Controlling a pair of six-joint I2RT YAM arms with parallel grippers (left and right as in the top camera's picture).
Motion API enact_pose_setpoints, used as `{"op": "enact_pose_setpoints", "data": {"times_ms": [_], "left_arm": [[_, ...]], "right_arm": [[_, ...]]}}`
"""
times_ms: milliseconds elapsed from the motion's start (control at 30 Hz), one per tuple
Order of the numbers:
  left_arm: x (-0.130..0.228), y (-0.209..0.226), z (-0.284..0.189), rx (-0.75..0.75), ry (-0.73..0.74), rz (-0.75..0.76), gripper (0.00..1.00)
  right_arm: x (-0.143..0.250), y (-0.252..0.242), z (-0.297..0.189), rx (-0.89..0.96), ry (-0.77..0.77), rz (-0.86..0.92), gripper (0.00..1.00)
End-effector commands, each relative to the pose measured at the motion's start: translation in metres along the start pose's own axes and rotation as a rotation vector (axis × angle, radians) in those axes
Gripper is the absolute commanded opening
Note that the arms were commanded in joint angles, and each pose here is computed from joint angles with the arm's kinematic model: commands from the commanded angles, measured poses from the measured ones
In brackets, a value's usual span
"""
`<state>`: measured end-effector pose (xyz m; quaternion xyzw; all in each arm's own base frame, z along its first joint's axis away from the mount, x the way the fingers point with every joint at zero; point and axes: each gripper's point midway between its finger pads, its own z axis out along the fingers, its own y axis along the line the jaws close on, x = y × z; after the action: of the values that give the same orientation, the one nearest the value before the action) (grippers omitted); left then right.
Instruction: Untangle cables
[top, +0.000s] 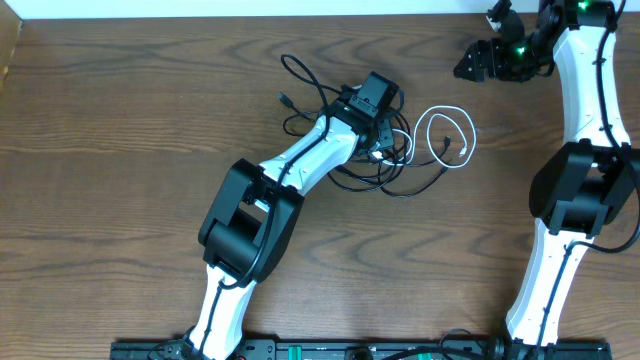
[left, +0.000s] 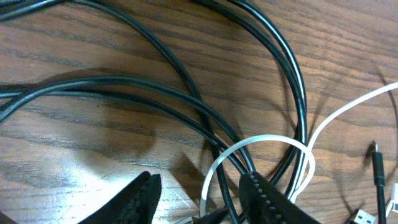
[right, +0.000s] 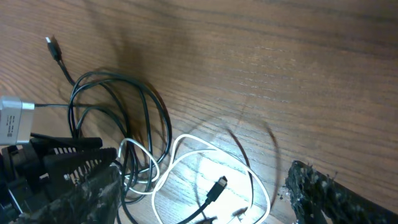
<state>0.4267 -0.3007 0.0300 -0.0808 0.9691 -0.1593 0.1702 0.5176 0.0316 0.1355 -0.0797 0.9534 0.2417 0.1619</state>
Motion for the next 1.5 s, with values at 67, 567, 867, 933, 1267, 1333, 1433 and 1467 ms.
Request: {"op": "enact_pose_setpoints", "data": {"times_ms": [67,567,867,933,1267,1333,1433,1467], "left_arm": [[-0.015,0.01,-0.006,-0.063,-0.076,-0.007,0.38],[-0.029,0.007,-0.006,-0.06,-0.149,-0.005,0.24],[-0.024,0.0,0.007,-0.036,-0.14,0.004,0.32],[-0.024,0.0,0.007,-0.035,-0.141,0.004,0.34],[-0.104,-0.026,-0.121,0.304,-0.224,0.087,0.08],[-0.112,-0.024,-0.168,0.398,-0.225,0.074,0.07],[-0.116,-0.025,-0.21,0.512,-0.221,0.079,0.07],[-0.116,-0.027,-0.223,0.558,-0.213,0.085,0.08]], "right_arm": [[0.0,0.016,0.006,-0.023,0.01,-0.013,0.84],[0.001,0.036,0.016,-0.038,0.03,-0.048,0.86],[0.002,0.032,0.016,-0.017,0.033,-0.048,0.88],[0.002,0.032,0.016,-0.016,0.034,-0.048,0.88],[0.003,0.041,0.016,-0.064,0.036,-0.048,0.88],[0.007,0.065,0.016,-0.178,0.044,-0.09,0.83],[0.013,0.091,0.02,-0.255,0.066,-0.126,0.78],[0.014,0.102,0.023,-0.274,0.073,-0.14,0.77]]}}
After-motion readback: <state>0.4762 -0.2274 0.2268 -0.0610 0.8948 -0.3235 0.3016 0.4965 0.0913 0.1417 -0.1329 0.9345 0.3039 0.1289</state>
